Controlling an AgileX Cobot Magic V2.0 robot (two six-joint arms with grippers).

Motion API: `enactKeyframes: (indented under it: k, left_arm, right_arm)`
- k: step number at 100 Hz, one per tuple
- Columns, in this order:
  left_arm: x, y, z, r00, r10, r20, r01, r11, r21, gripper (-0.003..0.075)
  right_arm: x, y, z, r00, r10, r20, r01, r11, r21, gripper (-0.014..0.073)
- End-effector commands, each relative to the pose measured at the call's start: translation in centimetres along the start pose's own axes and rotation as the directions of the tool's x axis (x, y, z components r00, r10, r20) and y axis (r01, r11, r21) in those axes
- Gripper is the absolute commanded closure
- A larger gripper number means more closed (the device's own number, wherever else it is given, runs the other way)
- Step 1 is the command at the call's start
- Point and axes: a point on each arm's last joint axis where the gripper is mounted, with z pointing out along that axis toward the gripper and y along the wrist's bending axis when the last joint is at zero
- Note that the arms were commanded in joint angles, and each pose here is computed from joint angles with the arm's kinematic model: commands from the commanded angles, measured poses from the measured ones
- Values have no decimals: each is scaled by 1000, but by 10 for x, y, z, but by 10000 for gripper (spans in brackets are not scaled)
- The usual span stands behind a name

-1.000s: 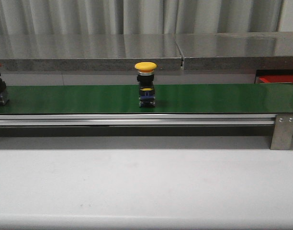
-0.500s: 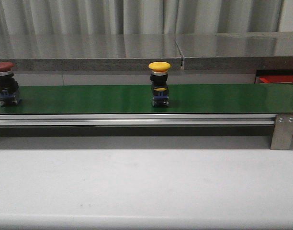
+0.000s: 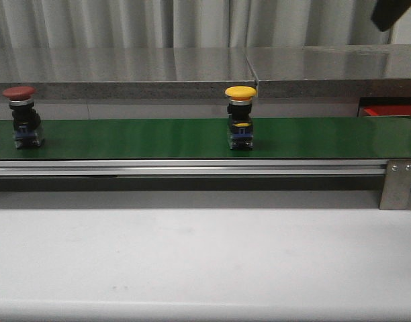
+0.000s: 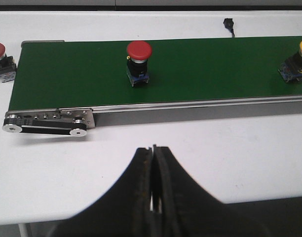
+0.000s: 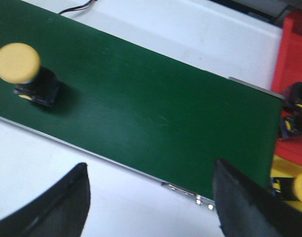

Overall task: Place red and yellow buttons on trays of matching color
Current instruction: 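Lower the right gripper onto the yellow button on the belt, grasp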

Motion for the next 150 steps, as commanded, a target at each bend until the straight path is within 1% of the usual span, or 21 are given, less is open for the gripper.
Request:
enactKeyframes:
  k: [1, 27, 44, 64, 85, 101, 106, 111, 118, 123, 128, 133, 137, 150]
  left_arm:
    - [-10, -2, -5, 997, -3, 78, 2, 1000, 14, 741]
    - [-10, -2, -5, 997, -3, 78, 2, 1000, 14, 741]
    - [-10, -2, -5, 997, -3, 78, 2, 1000, 14, 741]
    - [-10, -2, -5, 997, -3, 78, 2, 1000, 14, 741]
    - [-10, -2, -5, 997, -3, 78, 2, 1000, 14, 741]
    - [-10, -2, -5, 997, -3, 78, 2, 1000, 14, 741]
    - [-10, -2, -5, 997, -3, 78, 2, 1000, 14, 741]
    - [-10, -2, -5, 997, -3, 78, 2, 1000, 14, 741]
    - [-10, -2, -5, 997, -3, 78, 2, 1000, 14, 741]
    - [-10, -2, -5, 997, -3, 78, 2, 1000, 14, 741]
    - [-10, -2, -5, 997, -3, 78, 2, 1000, 14, 741]
    - [-10, -2, -5, 997, -3, 78, 2, 1000, 14, 741]
    - [-10, -2, -5, 997, -3, 78, 2, 1000, 14, 741]
    - [-10, -2, -5, 997, -3, 78, 2, 1000, 14, 741]
  right_arm:
    - [-22, 9, -5, 997, -2, 78, 5, 999, -40, 58]
    - [-49, 34, 24, 1000, -1, 8, 2, 991, -130, 53]
    - [-58, 39, 43, 997, 19, -69, -30, 985, -168, -41]
    - [-61, 45, 66, 990, 41, -137, -69, 977, -202, -44]
    - [-62, 46, 90, 987, 41, -154, -71, 978, -195, -44]
    - [-60, 43, 102, 986, 24, -164, -52, 984, -169, -38]
    - [-60, 43, 105, 987, 20, -162, -47, 985, -164, -12]
    - [-59, 43, 108, 986, 20, -168, -47, 985, -164, 39]
    - [-59, 43, 110, 986, 16, -167, -43, 986, -159, 148]
    - [-59, 43, 110, 987, 16, -159, -41, 987, -157, 246]
    - [-60, 42, 110, 988, 16, -152, -40, 987, -155, 325]
    - [-60, 42, 110, 989, 18, -149, -41, 987, -154, 382]
    - [-60, 41, 110, 989, 19, -149, -42, 987, -152, 407]
    - [-63, 40, 105, 991, 20, -131, -39, 989, -142, 409]
